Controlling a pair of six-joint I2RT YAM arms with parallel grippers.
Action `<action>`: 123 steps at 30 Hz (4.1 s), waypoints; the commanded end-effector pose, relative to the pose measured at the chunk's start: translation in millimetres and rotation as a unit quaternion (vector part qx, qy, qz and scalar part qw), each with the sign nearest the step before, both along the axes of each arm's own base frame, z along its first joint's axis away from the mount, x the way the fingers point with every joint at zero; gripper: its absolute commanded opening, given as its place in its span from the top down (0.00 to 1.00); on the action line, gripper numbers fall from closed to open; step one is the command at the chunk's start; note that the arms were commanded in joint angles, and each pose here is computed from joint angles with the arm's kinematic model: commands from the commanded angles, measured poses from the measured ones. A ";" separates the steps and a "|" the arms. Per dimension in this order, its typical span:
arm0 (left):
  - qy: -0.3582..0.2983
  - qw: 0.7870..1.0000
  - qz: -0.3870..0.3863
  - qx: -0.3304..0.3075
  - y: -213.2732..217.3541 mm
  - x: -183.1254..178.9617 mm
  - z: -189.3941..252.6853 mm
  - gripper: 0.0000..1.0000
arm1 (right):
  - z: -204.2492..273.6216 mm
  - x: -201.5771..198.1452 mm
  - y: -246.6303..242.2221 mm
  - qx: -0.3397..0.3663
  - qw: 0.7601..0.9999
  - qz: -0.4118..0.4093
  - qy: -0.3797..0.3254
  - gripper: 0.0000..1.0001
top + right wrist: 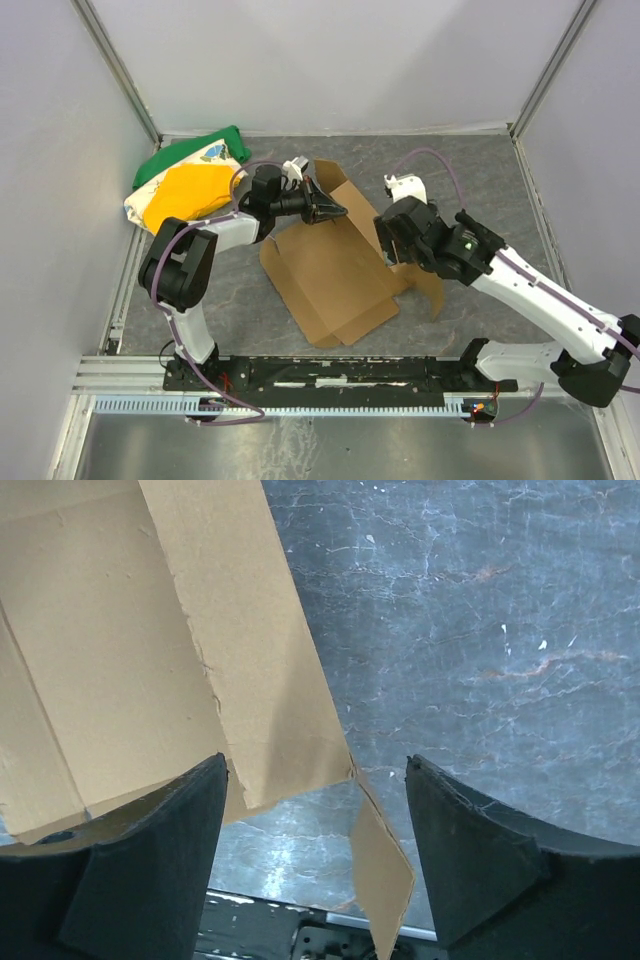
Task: Fold the paper box
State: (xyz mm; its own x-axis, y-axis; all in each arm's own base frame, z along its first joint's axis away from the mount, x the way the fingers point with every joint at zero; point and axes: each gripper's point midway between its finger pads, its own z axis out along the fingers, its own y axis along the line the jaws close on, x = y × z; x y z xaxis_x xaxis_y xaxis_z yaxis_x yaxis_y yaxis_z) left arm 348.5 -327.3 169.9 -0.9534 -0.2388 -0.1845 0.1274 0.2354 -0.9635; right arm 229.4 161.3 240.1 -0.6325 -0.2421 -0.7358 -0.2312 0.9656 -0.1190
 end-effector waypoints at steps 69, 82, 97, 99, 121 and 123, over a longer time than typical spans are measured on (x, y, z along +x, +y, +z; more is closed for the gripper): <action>-0.031 0.981 0.176 0.075 80.8 103.1 -8.3 0.51 | -50.7 46.9 27.6 0.053 0.985 0.081 0.145 0.36; -0.058 0.956 0.195 0.212 69.4 125.4 -67.1 0.51 | -55.4 48.1 32.5 0.057 0.983 0.084 0.154 0.37; -0.057 0.949 0.193 0.244 58.6 126.2 -100.3 0.53 | -52.9 45.1 36.5 0.065 0.981 0.097 0.157 0.39; -0.062 0.948 0.189 0.247 54.5 127.1 -101.9 0.53 | -53.7 45.0 36.5 0.064 0.980 0.096 0.160 0.40; -0.098 0.954 0.154 0.236 36.3 80.8 -92.5 0.58 | -58.4 45.9 45.4 0.073 0.977 0.096 0.173 0.46; -0.103 0.954 0.156 0.234 35.4 73.6 -92.1 0.59 | -58.8 46.2 46.8 0.072 0.978 0.097 0.172 0.46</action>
